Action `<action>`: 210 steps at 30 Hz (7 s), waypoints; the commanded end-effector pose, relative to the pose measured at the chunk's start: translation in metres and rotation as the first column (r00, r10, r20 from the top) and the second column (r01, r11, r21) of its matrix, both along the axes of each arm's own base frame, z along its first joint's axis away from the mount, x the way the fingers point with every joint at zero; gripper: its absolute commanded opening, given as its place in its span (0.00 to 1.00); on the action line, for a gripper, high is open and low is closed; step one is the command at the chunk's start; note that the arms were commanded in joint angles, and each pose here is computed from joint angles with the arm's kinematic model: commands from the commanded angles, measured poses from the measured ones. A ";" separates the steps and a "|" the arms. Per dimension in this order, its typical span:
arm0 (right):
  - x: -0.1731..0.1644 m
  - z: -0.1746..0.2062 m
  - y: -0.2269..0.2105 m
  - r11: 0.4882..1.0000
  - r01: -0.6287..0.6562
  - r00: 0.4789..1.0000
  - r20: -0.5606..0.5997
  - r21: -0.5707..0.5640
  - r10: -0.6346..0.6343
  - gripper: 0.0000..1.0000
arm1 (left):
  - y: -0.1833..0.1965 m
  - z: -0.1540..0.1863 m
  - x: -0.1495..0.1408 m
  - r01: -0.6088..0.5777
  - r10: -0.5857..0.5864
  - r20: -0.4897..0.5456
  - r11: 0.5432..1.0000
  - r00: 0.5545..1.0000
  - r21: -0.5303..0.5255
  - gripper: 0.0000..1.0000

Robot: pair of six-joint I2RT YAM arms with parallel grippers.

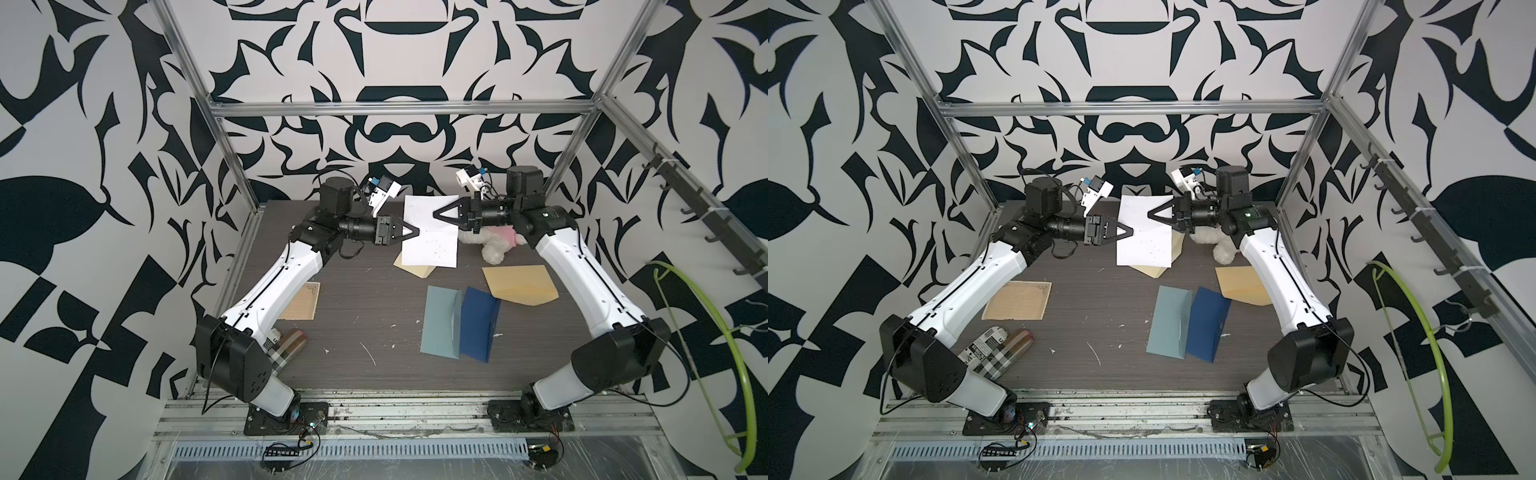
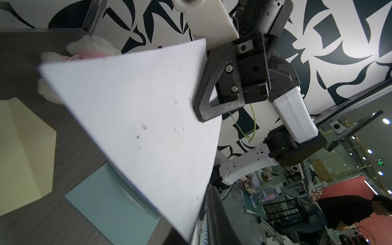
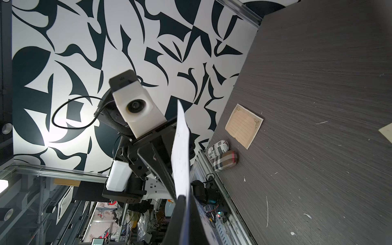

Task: Take the letter paper out of the envelope
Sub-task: Unfold the letter paper, then place the letter paper at the center of the board, then pick up the envelope from the center of the board.

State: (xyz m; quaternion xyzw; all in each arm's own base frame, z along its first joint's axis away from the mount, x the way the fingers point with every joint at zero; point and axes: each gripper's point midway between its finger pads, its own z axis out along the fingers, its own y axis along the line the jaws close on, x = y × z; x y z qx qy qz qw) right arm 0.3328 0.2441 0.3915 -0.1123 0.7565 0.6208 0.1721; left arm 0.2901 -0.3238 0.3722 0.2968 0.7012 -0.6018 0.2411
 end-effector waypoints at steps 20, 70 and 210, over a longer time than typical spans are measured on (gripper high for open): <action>-0.027 -0.006 -0.003 0.999 -0.036 0.998 0.042 0.002 0.036 0.17 | -0.003 -0.006 0.014 -0.030 0.033 -0.088 0.999 0.996 0.030 0.04; -0.010 -0.056 -0.012 0.904 0.236 0.972 0.106 -0.358 -0.211 0.00 | -0.016 -0.053 0.033 -0.152 0.191 -0.121 0.950 0.974 0.274 0.00; -0.036 -0.145 -0.083 0.413 0.532 0.799 0.275 -0.740 -0.535 0.36 | 0.232 -0.182 0.253 -0.655 0.891 -0.207 0.440 0.404 0.614 0.65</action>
